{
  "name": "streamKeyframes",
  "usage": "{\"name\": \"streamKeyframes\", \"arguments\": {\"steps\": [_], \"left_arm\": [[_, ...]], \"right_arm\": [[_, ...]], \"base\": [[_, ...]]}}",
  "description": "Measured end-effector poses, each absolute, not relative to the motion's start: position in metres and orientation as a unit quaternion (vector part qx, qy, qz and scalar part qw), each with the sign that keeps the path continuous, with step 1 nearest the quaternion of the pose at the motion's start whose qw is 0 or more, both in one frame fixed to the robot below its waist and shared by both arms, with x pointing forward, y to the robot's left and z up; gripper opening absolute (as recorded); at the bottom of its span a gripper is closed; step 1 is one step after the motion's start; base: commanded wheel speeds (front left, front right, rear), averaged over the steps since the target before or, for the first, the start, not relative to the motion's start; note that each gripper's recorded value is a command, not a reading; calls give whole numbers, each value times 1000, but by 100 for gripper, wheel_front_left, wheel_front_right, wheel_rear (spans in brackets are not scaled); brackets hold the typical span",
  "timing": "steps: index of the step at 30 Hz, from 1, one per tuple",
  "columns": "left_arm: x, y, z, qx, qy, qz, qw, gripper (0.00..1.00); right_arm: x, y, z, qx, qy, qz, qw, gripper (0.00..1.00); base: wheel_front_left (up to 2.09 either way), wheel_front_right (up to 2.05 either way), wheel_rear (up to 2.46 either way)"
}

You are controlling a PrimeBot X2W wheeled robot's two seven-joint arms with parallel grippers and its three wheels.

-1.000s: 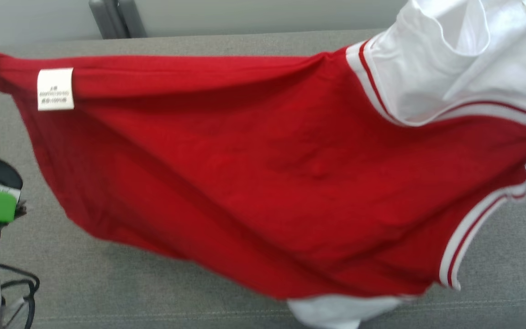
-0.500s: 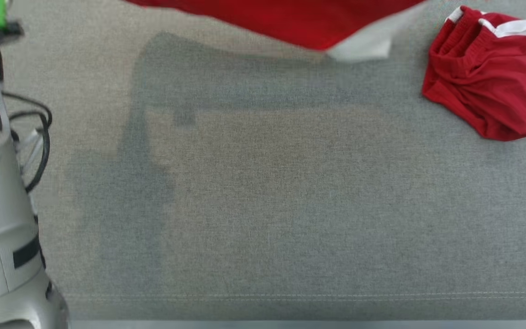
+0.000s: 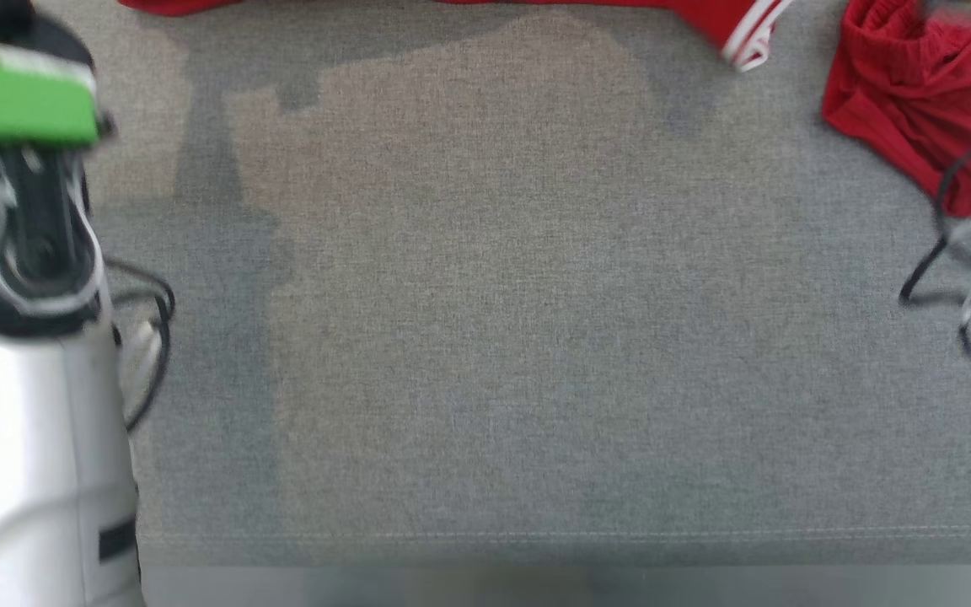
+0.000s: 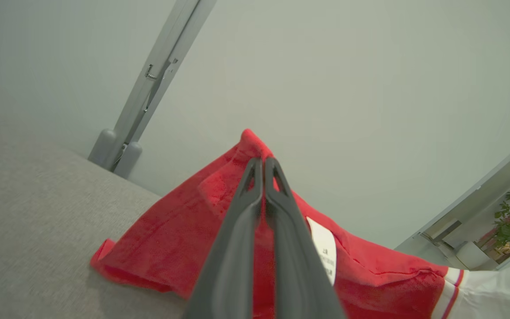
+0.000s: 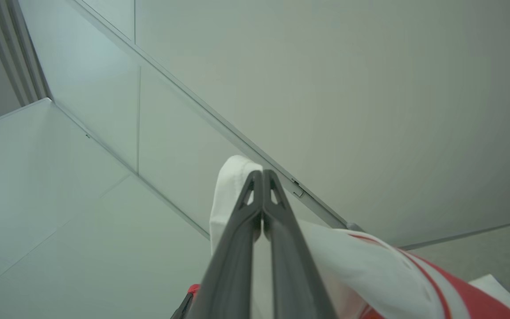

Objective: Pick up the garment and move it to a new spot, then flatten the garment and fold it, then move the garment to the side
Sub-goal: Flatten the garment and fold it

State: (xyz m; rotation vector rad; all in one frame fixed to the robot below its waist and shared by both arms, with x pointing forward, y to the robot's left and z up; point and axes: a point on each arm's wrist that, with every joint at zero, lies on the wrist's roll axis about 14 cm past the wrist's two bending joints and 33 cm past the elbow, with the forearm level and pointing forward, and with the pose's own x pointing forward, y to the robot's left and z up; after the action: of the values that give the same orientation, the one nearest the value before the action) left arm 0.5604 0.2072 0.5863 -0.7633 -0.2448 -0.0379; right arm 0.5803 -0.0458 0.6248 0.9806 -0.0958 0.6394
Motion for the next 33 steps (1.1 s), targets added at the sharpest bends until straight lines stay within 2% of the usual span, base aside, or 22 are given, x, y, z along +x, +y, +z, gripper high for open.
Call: {"name": "streamKeyframes", "arguments": {"steps": [4, 9, 11, 21, 28, 33], "left_arm": [[498, 236, 474, -381, -3, 88, 920, 0], [421, 268, 416, -402, 56, 188, 895, 0], [407, 269, 412, -401, 62, 197, 892, 0], [372, 245, 426, -417, 63, 158, 893, 0], [339, 241, 429, -420, 72, 157, 891, 0], [314, 242, 419, -413, 93, 171, 890, 0]], "right_arm": [[532, -43, 518, 508, 100, 241, 821, 0], [473, -47, 472, 540, 174, 196, 800, 0], [460, -54, 469, 552, 177, 180, 795, 0], [386, -61, 469, 561, 211, 180, 780, 0], [326, -51, 461, 551, 273, 200, 763, 0], [309, -58, 453, 544, 293, 190, 763, 0]], "base": [[0, 0, 0], [0, 0, 0], [0, 0, 0], [0, 0, 0], [0, 0, 0], [0, 0, 0]]}}
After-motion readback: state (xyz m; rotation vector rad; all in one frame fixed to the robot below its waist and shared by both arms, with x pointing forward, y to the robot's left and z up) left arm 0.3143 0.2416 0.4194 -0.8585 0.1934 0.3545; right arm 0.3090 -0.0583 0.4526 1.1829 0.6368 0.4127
